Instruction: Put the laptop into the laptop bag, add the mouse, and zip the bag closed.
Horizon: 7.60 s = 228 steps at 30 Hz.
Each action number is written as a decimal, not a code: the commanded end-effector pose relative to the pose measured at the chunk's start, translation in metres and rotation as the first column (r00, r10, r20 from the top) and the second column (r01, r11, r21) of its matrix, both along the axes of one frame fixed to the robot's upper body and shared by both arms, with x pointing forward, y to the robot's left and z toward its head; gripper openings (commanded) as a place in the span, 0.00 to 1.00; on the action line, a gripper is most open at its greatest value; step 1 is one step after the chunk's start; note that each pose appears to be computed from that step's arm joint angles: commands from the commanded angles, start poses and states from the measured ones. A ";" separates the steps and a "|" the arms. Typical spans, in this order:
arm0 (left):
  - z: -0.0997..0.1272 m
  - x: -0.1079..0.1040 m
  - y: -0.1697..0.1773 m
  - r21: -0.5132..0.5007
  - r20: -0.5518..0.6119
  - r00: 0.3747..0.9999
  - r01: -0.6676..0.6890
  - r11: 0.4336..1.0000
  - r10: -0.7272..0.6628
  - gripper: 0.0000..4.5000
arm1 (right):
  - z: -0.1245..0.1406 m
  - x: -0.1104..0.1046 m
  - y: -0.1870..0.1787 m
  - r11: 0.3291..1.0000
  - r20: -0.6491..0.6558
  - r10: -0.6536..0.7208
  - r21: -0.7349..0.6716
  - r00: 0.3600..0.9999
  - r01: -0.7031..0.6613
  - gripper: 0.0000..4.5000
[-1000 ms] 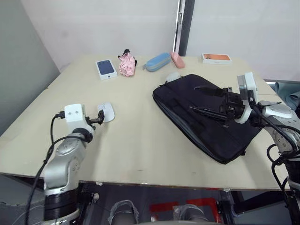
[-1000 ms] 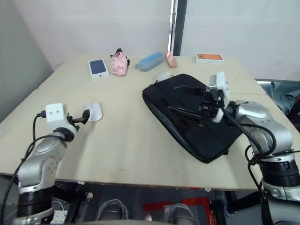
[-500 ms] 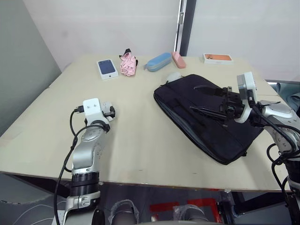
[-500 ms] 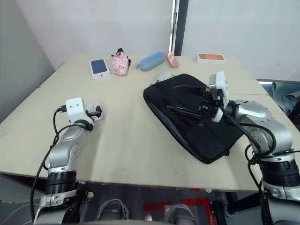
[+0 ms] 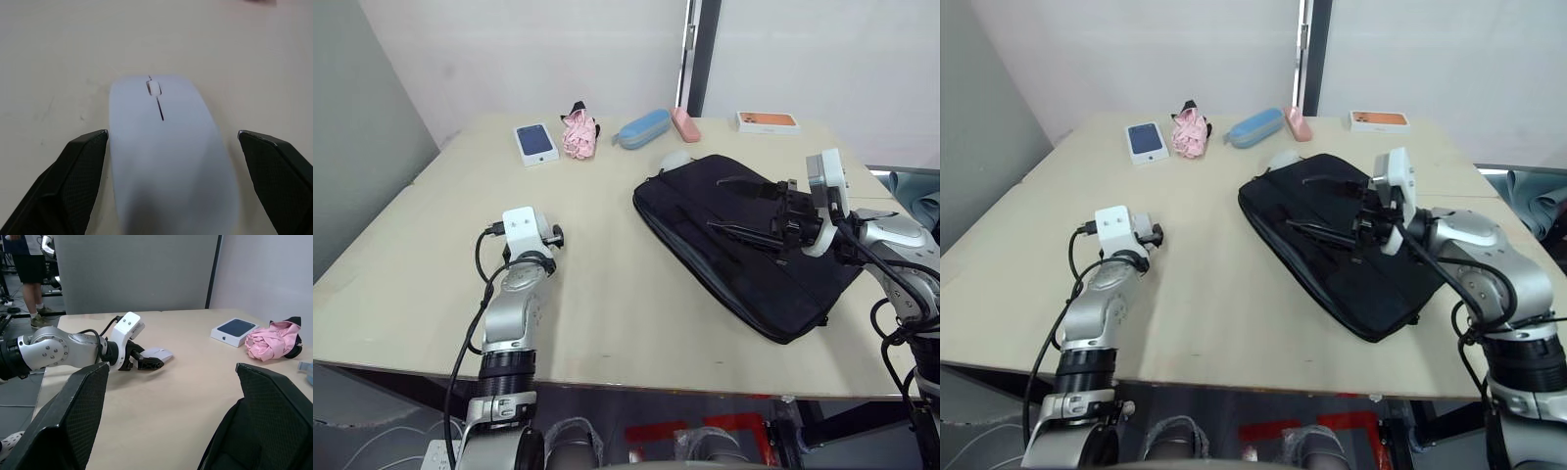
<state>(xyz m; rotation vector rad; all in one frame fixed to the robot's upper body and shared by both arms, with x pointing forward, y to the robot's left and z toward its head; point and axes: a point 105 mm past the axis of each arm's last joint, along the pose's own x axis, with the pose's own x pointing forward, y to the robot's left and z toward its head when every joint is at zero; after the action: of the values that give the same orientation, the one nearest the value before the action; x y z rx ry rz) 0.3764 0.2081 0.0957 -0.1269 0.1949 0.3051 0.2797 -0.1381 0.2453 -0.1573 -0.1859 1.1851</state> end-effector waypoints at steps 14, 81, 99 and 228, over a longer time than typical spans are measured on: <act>0.013 -0.003 0.011 0.044 0.037 0.997 -0.068 0.997 0.066 0.62 | 0.005 -0.006 0.000 1.000 0.029 0.005 -0.025 1.000 -0.004 0.97; 0.053 -0.036 -0.114 0.322 0.047 0.266 0.908 0.267 -0.963 0.62 | 0.003 0.062 0.041 0.962 -0.286 -0.264 -0.006 0.921 0.273 0.00; 0.041 0.011 -0.202 0.286 0.026 0.204 0.937 0.203 -0.979 0.62 | 0.036 0.059 0.042 0.952 -0.312 -0.242 0.107 0.919 0.287 0.00; 0.016 0.047 -0.039 -0.066 0.039 0.496 0.868 0.493 -0.867 0.00 | -0.139 0.005 -0.168 0.648 -0.758 -0.552 -0.126 0.349 0.751 0.87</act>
<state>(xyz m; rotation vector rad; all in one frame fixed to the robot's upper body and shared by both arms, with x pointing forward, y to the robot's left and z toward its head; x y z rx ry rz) 0.4241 0.1614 0.1088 -0.1043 0.2554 -0.7628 0.2822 -0.3055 0.1009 0.4828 0.4803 0.2888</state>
